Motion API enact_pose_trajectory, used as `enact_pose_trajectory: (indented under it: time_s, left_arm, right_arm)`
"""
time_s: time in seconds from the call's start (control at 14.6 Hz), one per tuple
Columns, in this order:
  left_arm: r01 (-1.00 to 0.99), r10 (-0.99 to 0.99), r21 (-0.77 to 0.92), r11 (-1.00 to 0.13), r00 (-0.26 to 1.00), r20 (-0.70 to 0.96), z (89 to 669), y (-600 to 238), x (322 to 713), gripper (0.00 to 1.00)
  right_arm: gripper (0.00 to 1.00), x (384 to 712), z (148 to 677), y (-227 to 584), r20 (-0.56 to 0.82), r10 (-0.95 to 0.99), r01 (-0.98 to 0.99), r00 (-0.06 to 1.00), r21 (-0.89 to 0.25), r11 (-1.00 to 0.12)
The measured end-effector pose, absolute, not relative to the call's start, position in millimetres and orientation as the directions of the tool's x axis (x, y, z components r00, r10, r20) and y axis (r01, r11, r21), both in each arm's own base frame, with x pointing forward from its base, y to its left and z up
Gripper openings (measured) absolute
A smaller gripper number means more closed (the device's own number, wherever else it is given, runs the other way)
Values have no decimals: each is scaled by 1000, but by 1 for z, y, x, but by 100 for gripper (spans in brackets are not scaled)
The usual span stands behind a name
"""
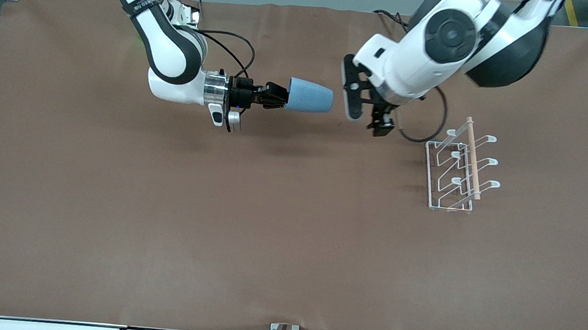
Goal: Hang cup on cup holder
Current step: 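Lift the blue cup with the right gripper while the left gripper approaches, then grasp the cup rim with the left gripper beside the right gripper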
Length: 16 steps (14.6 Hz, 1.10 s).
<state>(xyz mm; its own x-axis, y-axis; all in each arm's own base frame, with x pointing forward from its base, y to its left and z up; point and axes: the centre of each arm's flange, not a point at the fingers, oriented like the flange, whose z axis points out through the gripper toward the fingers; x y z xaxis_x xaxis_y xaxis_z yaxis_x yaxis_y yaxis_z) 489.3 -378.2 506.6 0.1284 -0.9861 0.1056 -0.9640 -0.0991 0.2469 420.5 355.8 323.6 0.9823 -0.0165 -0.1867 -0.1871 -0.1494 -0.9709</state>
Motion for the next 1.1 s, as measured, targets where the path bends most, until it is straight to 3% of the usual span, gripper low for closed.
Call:
enact_pose_trajectory:
  time_s: [0.41,1.1]
  left_arm:
    - [-973,-986,230,-4,41,159,506,-428,460,100]
    - [-976,-978,217,31,15,206,490,-455,454,100]
  right_arm:
    - [5,421,319,355,-176,-15,-176,984,-973,-152]
    - [5,421,318,356,-175,-15,-175,984,-973,-151]
